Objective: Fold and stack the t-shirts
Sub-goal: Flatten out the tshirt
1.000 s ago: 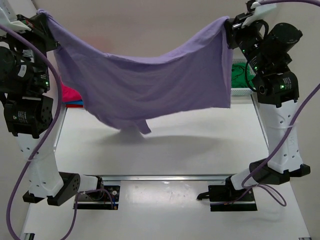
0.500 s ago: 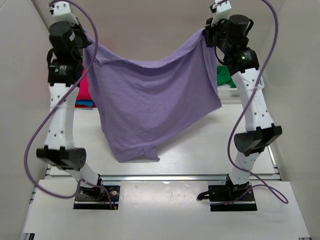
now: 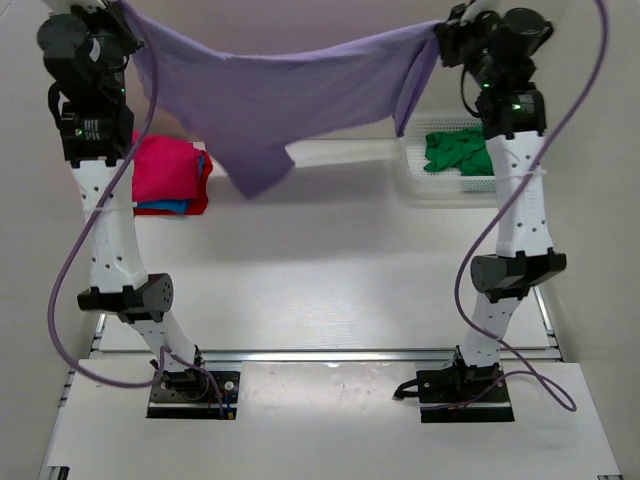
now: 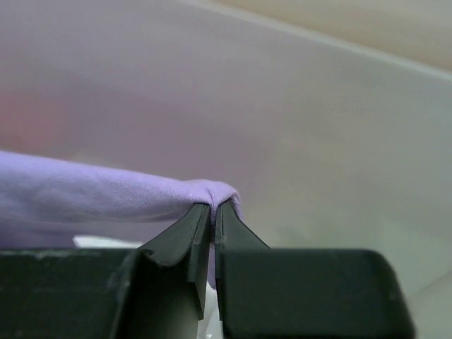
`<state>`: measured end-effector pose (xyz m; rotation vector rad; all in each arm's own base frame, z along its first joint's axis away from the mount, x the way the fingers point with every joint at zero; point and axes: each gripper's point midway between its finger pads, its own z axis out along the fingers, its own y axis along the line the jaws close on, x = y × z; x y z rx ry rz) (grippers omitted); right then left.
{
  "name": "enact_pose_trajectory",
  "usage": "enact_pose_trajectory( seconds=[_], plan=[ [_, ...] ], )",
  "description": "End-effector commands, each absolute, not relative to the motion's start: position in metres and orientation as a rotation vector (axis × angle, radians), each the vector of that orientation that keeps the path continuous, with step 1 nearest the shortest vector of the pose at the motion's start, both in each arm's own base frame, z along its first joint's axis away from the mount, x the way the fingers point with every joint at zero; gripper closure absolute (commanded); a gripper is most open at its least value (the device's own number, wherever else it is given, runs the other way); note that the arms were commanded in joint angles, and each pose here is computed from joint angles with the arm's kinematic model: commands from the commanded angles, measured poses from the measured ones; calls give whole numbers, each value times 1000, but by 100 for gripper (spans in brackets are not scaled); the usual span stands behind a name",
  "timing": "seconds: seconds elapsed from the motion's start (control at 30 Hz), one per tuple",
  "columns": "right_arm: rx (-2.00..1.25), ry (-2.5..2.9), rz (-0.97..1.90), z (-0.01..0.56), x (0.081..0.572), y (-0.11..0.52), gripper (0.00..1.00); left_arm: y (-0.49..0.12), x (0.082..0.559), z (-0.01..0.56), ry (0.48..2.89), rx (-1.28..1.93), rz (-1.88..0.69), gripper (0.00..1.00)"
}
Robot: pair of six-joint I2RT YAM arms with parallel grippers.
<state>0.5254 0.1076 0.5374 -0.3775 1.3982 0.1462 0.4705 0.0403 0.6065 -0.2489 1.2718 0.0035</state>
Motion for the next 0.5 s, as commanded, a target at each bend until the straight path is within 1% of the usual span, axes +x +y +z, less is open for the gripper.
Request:
enact_pose_trajectory(
  seconds=[0.0,0.03,0.07,0.1,0.13,0.2,0.23,0.3,0.33,0.37,0.4,0.43,0.47],
  plan=[
    [-342,1163,148,628,462,80,100,25,400,678,1083,-212,-45,100],
    [-342,1211,163,610,472,81,100,22,403,669,1113,-210,-47,100],
    [-343,1224,161,605,472,77,100,27,398,666,1121,-223,-25,100],
    [-350,1260,172,592,474,77,100,14,404,647,1177,-219,-40,100],
    [-361,1385,199,535,491,80,100,11,409,583,1328,-247,-16,100],
    [-376,1500,226,480,493,86,100,15,390,522,1428,-296,-26,100],
    [-386,1518,219,470,488,89,100,21,383,507,1460,-325,-11,100],
    [-398,1613,245,420,464,104,100,26,348,459,1560,-357,57,100],
    [-413,1696,275,378,458,111,100,18,341,418,1666,-322,88,100],
    [-403,1694,282,379,440,111,100,21,322,414,1666,-332,126,100],
    [-406,1751,307,353,421,117,100,16,303,387,1706,-323,148,100],
    [-403,1775,312,341,412,118,100,6,293,374,1728,-296,122,100],
    [-398,1823,320,319,392,121,100,7,277,356,1741,-286,121,100]
  ],
)
